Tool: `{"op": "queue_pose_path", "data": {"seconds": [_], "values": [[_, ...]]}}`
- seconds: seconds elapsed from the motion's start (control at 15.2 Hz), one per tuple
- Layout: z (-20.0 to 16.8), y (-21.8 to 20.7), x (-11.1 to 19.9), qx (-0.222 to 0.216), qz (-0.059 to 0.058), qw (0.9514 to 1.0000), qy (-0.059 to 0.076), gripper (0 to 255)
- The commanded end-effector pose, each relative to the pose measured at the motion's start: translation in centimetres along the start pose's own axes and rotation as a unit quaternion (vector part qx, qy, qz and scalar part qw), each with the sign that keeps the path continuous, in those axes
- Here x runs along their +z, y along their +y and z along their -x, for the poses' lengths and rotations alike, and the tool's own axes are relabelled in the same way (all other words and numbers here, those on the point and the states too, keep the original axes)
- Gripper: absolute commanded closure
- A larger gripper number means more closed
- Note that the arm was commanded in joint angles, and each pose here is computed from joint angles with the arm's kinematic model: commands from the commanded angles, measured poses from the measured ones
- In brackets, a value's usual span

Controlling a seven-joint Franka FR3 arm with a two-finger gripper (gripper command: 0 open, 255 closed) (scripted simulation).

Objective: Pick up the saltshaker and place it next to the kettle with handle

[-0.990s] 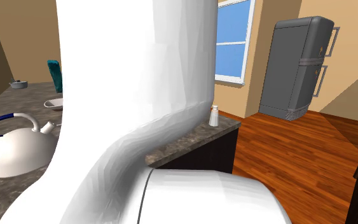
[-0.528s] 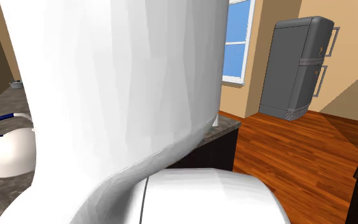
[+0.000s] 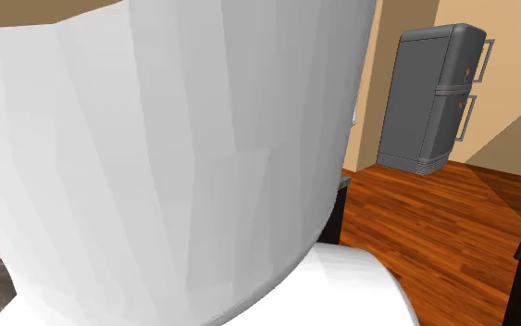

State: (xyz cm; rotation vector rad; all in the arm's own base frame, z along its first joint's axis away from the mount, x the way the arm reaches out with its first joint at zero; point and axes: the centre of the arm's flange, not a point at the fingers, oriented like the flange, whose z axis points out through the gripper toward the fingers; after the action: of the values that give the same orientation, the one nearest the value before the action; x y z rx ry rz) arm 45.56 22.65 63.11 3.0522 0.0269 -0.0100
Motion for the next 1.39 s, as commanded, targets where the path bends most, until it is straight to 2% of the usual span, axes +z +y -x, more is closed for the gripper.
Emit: {"op": "queue_pose_path", "data": {"seconds": [0.0, 1.32], "values": [[2.0, -1.9, 0.3, 0.001, 0.000, 1.0000, 0.000, 255], [21.3, -19.9, -1.2, 0.001, 0.000, 1.0000, 0.000, 255]]}}
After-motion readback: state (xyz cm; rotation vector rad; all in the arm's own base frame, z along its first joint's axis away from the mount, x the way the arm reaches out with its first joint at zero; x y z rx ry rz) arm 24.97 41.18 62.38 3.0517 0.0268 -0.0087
